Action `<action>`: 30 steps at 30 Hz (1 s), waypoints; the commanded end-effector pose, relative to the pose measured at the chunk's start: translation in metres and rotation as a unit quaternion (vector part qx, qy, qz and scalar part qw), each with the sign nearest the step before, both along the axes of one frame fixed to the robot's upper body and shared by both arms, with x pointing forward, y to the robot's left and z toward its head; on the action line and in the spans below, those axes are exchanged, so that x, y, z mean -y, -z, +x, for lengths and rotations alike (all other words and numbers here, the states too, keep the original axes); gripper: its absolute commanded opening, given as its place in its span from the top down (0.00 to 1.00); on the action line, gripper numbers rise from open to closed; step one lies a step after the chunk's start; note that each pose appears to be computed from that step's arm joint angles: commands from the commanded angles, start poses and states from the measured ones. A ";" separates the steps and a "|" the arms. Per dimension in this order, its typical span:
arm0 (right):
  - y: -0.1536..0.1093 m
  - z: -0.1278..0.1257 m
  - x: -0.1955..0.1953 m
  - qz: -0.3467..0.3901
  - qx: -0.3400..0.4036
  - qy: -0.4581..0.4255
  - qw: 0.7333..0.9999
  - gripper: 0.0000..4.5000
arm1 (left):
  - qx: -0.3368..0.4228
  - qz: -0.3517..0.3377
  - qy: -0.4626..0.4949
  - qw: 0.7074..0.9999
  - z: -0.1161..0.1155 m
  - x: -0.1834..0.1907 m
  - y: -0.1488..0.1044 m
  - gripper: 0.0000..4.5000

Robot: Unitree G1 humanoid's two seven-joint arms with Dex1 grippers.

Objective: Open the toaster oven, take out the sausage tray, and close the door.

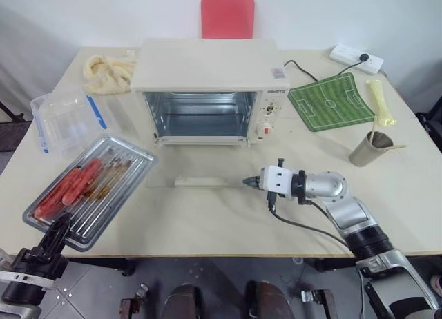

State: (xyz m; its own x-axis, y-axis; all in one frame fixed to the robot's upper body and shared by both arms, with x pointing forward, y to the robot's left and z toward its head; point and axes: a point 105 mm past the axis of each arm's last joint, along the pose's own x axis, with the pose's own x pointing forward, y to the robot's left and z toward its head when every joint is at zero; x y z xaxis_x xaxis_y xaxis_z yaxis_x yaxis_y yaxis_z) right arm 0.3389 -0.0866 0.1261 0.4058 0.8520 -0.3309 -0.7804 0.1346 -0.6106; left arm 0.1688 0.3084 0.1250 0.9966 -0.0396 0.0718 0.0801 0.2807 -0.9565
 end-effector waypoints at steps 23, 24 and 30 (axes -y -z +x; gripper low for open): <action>-0.150 0.041 -0.020 0.103 0.159 -0.003 0.982 0.99 | -0.013 0.020 0.111 0.994 0.022 0.012 -0.006 1.00; -0.153 0.042 -0.019 0.104 0.165 -0.002 0.981 0.99 | -0.016 0.024 0.131 0.991 0.024 0.018 -0.005 1.00; -0.153 0.029 -0.016 0.106 0.135 -0.014 0.985 0.99 | -0.029 0.030 0.215 0.976 0.033 0.040 -0.002 1.00</action>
